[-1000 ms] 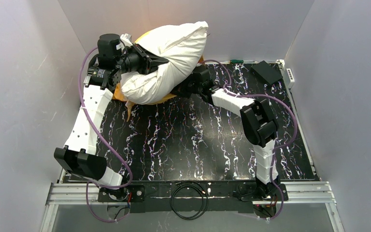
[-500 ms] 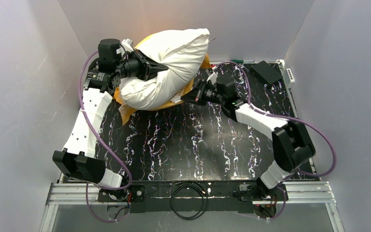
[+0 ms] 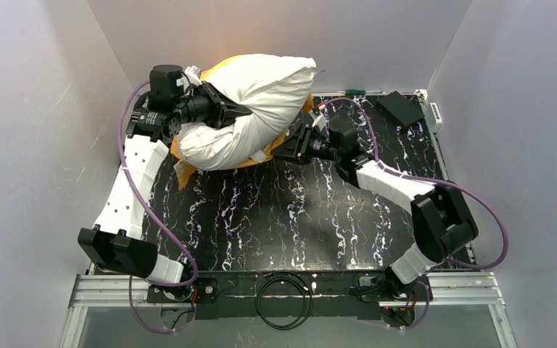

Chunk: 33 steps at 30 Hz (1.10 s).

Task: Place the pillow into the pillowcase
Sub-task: Stuff the pillow into the pillowcase.

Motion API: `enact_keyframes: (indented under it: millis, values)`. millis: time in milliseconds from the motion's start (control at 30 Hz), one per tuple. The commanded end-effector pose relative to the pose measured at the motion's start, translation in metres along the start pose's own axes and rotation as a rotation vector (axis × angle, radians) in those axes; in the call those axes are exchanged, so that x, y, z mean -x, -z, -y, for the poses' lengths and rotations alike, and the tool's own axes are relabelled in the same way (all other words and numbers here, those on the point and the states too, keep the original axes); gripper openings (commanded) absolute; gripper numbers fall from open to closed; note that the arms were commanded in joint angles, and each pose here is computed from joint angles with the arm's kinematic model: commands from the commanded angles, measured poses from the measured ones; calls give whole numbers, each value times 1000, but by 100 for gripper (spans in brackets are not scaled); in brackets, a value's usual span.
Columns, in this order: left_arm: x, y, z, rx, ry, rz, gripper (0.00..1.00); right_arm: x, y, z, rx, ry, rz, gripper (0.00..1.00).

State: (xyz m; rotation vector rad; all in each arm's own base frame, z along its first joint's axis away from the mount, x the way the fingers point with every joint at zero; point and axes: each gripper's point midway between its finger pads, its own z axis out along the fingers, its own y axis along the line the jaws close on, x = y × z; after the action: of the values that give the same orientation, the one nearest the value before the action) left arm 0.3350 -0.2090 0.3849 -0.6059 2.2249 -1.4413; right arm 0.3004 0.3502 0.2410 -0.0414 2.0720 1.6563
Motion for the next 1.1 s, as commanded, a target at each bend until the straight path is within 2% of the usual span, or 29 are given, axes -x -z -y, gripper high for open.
enact_keyframes:
  millis: [0, 367, 733, 800, 900, 1067]
  values:
    - [11, 14, 10, -37, -21, 77, 0, 22, -16, 3, -47, -45, 39, 47]
    - [10, 16, 14, -61, -22, 80, 0, 31, -59, 48, -151, -214, 64, 53]
    - [10, 15, 16, -72, -14, 76, 0, 65, -102, 51, -109, -268, 134, 54]
    - [11, 15, 16, -71, -12, 76, 0, 67, -107, 57, -132, -285, 140, 47]
    - [11, 15, 15, -68, -15, 79, 0, 64, -107, 64, -186, -271, 118, 24]
    - [13, 13, 11, -51, -16, 86, 0, 28, -76, 86, -330, -141, -12, 1]
